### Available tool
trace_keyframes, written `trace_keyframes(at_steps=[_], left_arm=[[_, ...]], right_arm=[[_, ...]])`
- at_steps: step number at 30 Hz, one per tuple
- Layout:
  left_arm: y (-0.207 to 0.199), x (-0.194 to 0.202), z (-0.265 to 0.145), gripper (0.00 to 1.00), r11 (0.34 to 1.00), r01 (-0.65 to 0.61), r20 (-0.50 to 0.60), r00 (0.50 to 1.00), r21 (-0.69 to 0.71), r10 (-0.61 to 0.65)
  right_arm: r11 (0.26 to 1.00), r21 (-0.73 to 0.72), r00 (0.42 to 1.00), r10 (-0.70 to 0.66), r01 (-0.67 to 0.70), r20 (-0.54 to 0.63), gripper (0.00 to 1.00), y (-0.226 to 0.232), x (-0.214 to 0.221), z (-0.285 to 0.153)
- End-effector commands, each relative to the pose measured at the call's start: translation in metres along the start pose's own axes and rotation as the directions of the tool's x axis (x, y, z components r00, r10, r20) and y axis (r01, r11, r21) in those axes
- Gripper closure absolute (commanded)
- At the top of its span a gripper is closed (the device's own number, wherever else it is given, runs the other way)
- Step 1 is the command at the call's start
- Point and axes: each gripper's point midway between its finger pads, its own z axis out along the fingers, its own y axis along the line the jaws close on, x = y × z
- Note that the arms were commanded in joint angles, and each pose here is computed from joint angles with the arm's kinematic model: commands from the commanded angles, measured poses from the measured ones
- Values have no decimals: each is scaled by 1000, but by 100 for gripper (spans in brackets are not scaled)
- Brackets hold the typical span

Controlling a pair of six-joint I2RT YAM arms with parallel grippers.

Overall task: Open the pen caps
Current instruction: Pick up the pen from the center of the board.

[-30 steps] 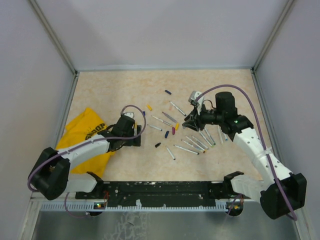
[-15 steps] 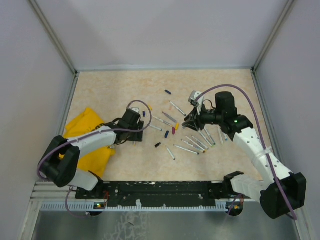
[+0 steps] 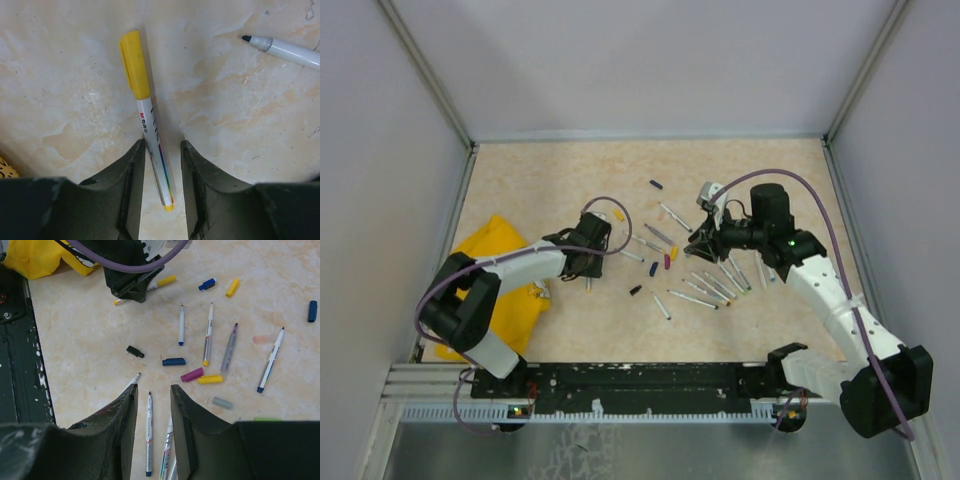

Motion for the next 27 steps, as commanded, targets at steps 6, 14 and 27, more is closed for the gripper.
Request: trace_keyframes(at_steps=[6, 14, 27], left_arm=[[-2, 6, 4, 70, 1000, -18, -28, 999, 10, 18], [-4, 7, -1, 92, 999, 3, -12, 1000, 36, -2], [-20, -6, -40, 100, 972, 91, 127, 984, 216, -121]], right_arm=[[999, -9, 998, -44, 44, 38, 67, 0, -11, -1], [999, -34, 999, -24, 26, 44, 67, 3, -10, 1], [984, -166, 991, 83, -66, 102, 68, 22, -7, 14]])
